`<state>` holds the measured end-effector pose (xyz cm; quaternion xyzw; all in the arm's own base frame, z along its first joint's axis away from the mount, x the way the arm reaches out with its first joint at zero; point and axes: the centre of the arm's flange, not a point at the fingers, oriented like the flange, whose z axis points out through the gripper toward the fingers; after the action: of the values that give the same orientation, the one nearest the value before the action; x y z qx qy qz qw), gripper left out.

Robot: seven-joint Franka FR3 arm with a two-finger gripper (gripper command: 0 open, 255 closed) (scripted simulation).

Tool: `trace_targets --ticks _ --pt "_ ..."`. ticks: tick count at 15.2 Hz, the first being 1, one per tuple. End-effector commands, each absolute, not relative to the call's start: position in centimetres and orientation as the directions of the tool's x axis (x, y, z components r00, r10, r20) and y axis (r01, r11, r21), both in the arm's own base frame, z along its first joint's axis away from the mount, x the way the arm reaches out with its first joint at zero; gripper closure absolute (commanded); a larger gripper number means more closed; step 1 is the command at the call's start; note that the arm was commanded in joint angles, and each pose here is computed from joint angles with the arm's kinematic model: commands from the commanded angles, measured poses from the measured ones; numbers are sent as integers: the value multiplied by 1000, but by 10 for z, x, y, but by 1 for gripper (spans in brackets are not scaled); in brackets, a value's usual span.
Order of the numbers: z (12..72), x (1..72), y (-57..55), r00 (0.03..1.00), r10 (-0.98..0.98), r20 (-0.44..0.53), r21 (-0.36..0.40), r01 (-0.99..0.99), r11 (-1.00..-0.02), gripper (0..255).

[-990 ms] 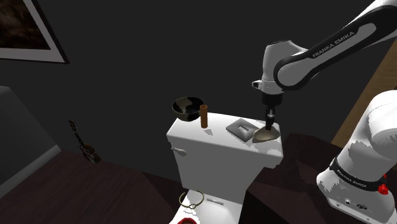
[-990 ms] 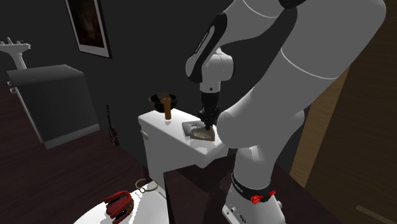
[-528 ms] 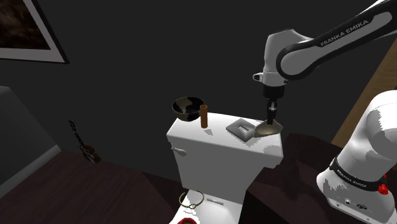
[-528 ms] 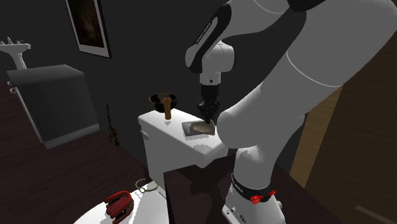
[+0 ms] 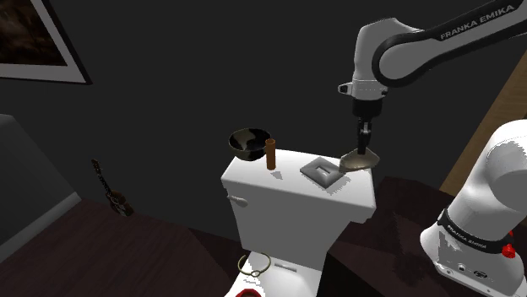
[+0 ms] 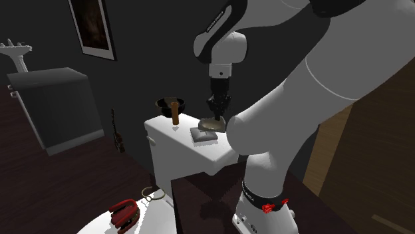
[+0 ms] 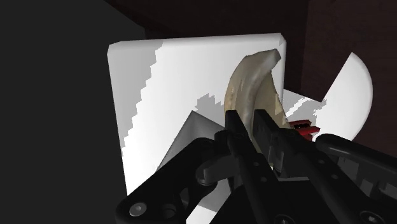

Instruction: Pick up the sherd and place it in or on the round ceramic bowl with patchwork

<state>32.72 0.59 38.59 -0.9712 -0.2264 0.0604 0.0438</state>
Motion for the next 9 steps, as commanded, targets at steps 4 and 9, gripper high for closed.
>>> trace_targets --ticks 4,9 --pt "413 328 6 890 445 -98 -113 434 -894 255" --pt "439 328 6 890 445 -98 -113 434 -894 255"
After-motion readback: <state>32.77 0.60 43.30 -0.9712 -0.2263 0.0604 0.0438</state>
